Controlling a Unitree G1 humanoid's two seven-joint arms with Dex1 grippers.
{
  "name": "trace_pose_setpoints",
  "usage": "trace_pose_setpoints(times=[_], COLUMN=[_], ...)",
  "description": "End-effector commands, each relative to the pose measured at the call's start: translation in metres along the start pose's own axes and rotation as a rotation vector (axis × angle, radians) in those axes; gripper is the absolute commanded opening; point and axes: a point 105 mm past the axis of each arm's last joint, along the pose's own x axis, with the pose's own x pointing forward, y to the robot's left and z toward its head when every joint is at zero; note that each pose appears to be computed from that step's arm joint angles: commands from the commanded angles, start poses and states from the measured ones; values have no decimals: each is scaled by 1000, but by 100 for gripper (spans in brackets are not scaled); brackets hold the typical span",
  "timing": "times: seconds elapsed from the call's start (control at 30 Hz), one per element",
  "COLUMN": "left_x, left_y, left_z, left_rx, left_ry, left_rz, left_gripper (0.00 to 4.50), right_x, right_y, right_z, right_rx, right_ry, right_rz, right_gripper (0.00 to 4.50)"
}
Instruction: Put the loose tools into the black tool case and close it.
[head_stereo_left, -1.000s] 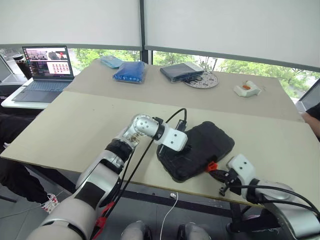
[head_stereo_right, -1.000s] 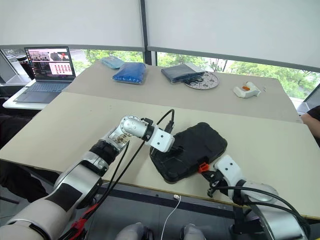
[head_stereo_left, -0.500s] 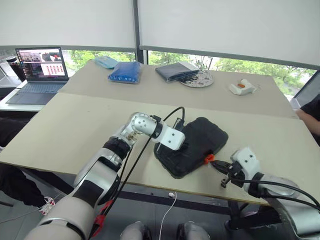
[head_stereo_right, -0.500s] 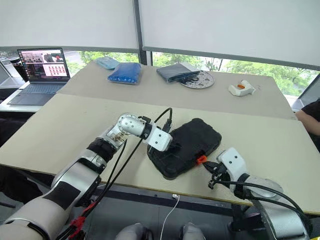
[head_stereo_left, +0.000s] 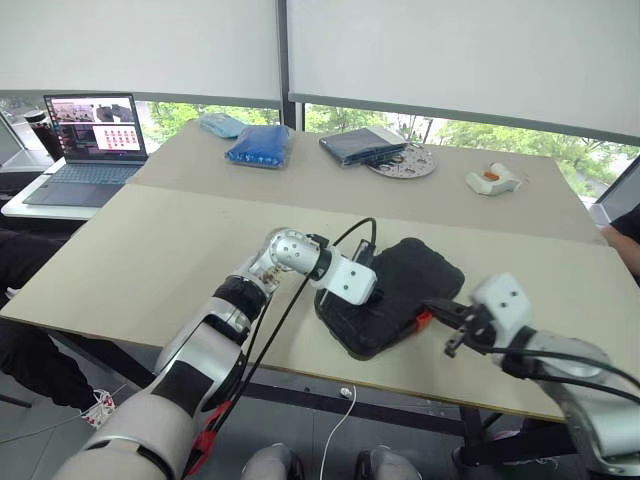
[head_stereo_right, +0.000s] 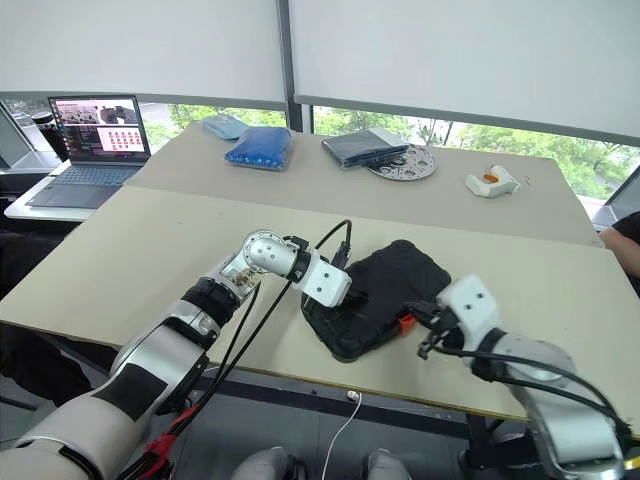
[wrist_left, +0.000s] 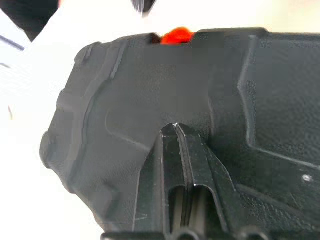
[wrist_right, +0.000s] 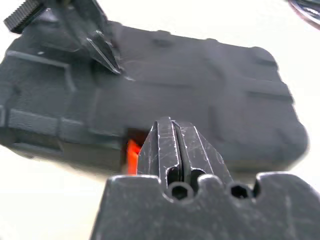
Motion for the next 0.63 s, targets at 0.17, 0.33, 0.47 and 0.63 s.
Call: trace_pose_setpoints(times=[0.17,0.33,0.47,0.63], left_x=[-131,-213,-236,-230], left_y=[-12,-23,-29,-37], left_z=[-29,-8,2,-3], left_rx=[-445,-596,-655,-647], left_ry=[32,54,31,48], left_rz=[102,208,297,318], left_gripper=[246,418,440,440], right_x=[-55,-87,-91,-80], right_y=[-20,-53,-59,-56], right_z=[20,33,40,39], right_rx=[-20,0,36,36], right_ry=[32,73,57,56], right_rz=[163,184,232,269], right_gripper=[288,448,450,450])
